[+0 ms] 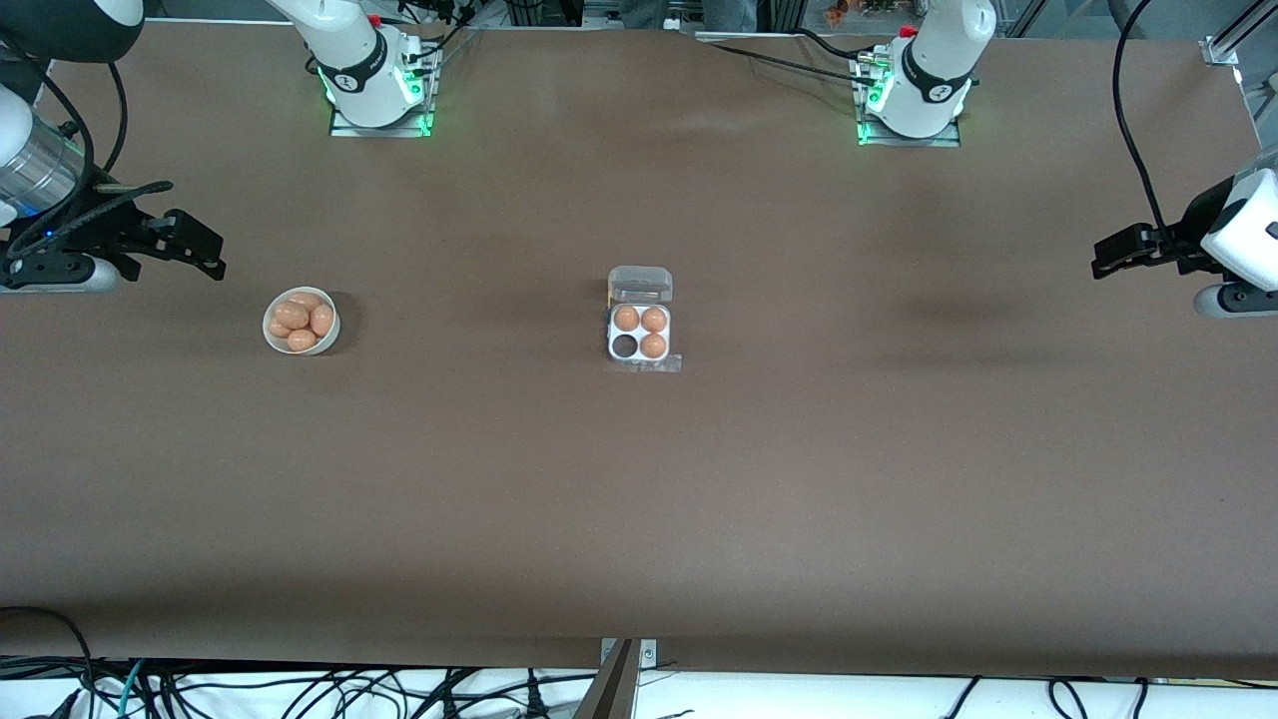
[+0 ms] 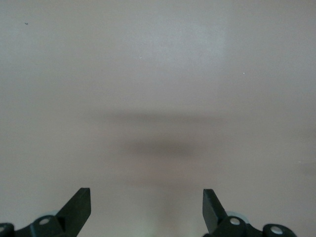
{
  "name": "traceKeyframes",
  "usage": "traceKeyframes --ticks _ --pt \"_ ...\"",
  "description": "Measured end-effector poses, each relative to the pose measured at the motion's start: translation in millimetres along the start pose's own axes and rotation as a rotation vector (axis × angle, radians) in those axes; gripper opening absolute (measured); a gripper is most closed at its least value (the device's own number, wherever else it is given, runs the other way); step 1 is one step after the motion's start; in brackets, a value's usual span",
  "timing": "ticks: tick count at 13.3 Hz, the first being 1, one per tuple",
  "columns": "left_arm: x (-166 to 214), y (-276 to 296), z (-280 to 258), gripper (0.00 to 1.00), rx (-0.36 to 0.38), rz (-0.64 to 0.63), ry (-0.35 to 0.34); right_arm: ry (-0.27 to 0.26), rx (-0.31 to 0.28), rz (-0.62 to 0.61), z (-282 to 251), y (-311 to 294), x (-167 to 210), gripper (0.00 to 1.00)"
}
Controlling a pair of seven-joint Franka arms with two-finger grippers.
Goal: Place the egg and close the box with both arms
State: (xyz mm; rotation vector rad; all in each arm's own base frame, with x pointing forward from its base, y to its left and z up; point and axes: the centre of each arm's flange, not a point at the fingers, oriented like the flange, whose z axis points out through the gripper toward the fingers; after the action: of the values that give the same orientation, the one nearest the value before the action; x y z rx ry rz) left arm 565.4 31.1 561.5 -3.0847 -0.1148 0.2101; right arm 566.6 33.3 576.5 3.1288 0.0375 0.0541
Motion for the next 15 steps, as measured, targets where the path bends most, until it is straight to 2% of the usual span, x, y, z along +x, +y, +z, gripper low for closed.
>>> traceKeyframes --ticks 15 --pt "0.2 -0.2 -4.2 1.00 0.000 -0.001 0.009 -0.003 0.000 -0.001 -0.4 0.0 -0.8 1.00"
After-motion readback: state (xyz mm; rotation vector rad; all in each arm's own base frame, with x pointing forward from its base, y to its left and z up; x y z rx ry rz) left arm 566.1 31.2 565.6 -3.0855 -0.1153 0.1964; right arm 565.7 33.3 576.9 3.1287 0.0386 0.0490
